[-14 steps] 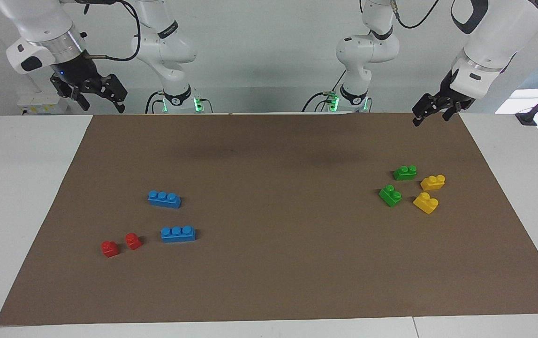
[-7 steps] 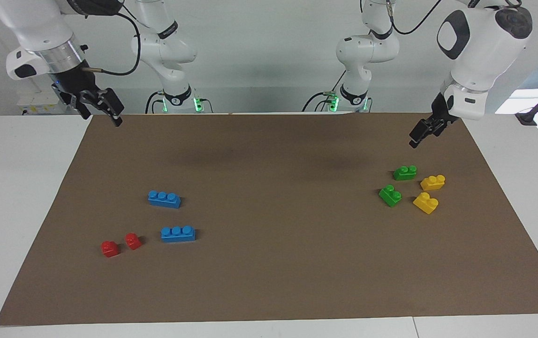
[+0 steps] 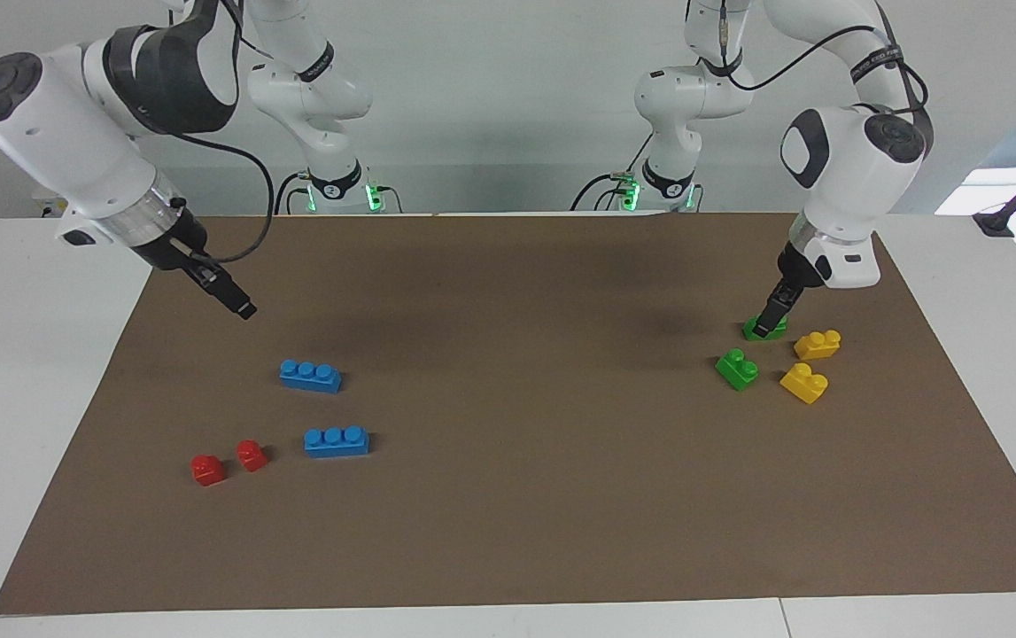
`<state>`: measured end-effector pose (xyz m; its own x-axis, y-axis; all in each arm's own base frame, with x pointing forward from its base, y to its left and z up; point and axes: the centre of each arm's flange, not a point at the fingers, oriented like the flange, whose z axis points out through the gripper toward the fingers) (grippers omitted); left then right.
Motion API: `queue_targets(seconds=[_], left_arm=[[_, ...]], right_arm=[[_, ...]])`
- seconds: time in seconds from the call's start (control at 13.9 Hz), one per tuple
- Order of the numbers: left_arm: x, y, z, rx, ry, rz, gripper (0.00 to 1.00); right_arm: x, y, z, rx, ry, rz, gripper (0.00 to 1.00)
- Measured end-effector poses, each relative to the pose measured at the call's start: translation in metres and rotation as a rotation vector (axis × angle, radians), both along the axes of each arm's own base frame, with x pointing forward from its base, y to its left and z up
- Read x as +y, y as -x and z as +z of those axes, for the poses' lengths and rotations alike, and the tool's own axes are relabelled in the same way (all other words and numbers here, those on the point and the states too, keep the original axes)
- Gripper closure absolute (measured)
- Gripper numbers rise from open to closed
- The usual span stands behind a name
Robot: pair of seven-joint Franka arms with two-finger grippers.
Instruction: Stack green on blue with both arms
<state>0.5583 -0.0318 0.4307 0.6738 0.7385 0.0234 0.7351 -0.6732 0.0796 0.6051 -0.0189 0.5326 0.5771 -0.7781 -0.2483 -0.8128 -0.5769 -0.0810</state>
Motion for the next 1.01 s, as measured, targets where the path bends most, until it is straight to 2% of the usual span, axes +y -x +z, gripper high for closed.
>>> queue_targets(seconds=[0.14, 0.36, 0.58, 0.72, 1.01], left_arm=[[0.0, -0.011, -0.024, -0.021, 0.006, 0.032, 0.0], [0.001, -0.022, -0.057, -0.027, 0.01, 0.046, 0.0], [0.001, -0.029, -0.075, -0.044, 0.012, 0.047, 0.0], [-0.002, -0.028, -0.088, -0.025, 0.01, 0.019, 0.0], [-0.005, -0.015, -0.109, 0.016, 0.005, -0.02, 0.0]], right_arm=[[0.006, -0.015, -0.019, 0.041, -0.072, -0.176, 0.1], [0.006, -0.034, -0.046, 0.065, -0.108, -0.291, 0.1], [0.005, -0.059, -0.069, 0.047, -0.121, -0.344, 0.1], [0.004, -0.07, -0.088, 0.044, -0.12, -0.36, 0.12], [-0.001, -0.087, -0.129, 0.032, -0.114, -0.391, 0.1]])
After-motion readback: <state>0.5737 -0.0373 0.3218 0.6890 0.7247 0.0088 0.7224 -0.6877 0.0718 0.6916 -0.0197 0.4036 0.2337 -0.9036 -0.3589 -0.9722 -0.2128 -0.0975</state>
